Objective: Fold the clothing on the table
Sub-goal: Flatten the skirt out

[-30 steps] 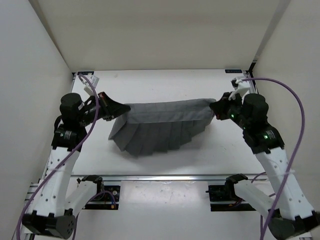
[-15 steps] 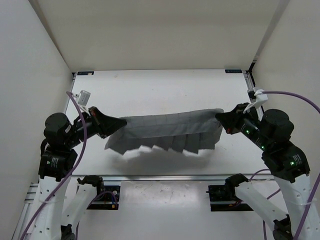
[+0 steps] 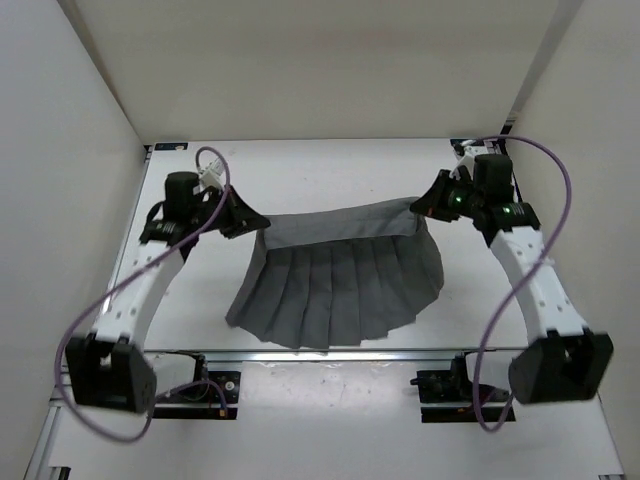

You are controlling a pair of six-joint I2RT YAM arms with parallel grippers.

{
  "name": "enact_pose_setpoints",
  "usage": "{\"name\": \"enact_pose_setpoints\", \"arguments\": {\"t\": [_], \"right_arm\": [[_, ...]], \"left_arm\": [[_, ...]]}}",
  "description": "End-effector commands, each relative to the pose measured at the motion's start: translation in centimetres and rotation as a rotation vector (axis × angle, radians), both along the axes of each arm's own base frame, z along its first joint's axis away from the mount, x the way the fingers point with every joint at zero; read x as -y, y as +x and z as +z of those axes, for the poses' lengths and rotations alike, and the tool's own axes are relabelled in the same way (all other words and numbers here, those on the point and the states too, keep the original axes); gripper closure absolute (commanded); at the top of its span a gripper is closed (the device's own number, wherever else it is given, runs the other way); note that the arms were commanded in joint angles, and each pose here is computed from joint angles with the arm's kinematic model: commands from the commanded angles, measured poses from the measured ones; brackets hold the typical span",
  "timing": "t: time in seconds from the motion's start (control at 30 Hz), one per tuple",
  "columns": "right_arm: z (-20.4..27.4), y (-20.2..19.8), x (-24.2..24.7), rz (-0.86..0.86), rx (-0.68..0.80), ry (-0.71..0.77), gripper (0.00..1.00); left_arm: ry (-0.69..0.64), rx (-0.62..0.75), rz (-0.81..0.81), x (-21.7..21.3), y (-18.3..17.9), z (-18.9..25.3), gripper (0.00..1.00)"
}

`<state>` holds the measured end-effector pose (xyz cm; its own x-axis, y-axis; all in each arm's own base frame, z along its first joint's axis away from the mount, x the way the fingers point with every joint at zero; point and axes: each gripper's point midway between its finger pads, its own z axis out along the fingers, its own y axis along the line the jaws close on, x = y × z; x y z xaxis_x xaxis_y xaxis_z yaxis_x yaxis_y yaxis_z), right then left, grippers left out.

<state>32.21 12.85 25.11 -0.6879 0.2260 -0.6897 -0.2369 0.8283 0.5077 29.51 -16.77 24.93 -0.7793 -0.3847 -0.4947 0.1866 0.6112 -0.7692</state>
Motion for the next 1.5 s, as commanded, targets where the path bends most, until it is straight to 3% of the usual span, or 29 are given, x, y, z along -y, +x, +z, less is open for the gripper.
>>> {"name": "enact_pose_setpoints", "arguments": {"t": [0.0,0.03,0.17,0.3,0.4,0.5,0.63,0.7,0.77,0.9,1.0,1.1,1.17,1.2,1.27,1.47], "right_arm": [[4.1,4.7,-0.4,0.041,0.17,0.079,1.0],[5.1,6.2,0.0,0.028,0.183,0.096,1.0],[11.6,9.8,1.8,-0.005,0.338,0.048,1.0],[14.9,9.5,2.1,-0.002,0.413,0.016,0.99],[14.0,7.6,1.0,0.021,0.41,0.011,1.0],[8.2,4.4,0.1,0.038,0.279,0.023,1.0],[0.9,-1.0,-0.4,0.05,0.059,0.053,1.0],[-4.6,-4.8,-0.4,0.039,-0.132,0.078,1.0],[-6.9,-8.2,-0.5,0.043,-0.255,0.11,1.0],[-10.2,-13.8,0.6,0.025,-0.48,0.065,0.99],[-10.9,-16.0,0.9,0.043,-0.584,0.023,1.0],[-11.6,-17.6,1.2,0.042,-0.669,-0.036,0.98],[-11.6,-18.2,0.9,0.059,-0.706,-0.051,0.82],[-11.5,-18.4,1.0,0.045,-0.728,-0.051,0.78],[-11.4,-19.1,0.8,0.057,-0.744,-0.077,0.63],[-9.9,-20.2,1.2,0.069,-0.764,-0.141,0.58]], "left_arm": [[0.035,0.11,0.026,-0.6,5.6,2.3,1.0],[0.047,0.08,0.031,-0.9,7.2,1.4,1.0],[0.011,0.183,0.024,-0.6,12.4,7.4,1.0],[-0.027,0.274,0.009,-0.4,12.8,11.9,1.0],[-0.043,0.272,0.008,-0.5,10.8,11.7,1.0],[-0.036,0.223,0.011,-0.2,8.1,8.5,1.0],[-0.013,0.055,-0.014,0.9,2.4,0.4,1.0],[0.0,-0.032,-0.037,1.4,-0.6,-3.4,1.0],[0.021,-0.158,-0.029,1.4,-4.2,-8.2,1.0],[0.023,-0.293,-0.002,0.3,-9.6,-12.5,1.0],[0.027,-0.345,0.007,-0.2,-11.6,-13.8,0.99],[-0.012,-0.375,-0.012,0.3,-13.0,-14.2,0.79],[-0.046,-0.361,-0.031,0.7,-13.4,-13.5,0.62],[-0.056,-0.369,-0.038,0.9,-13.7,-13.4,0.6],[-0.075,-0.349,-0.049,0.9,-14.0,-12.6,0.42],[-0.045,-0.348,-0.078,0.9,-15.2,-12.4,0.39]]}}
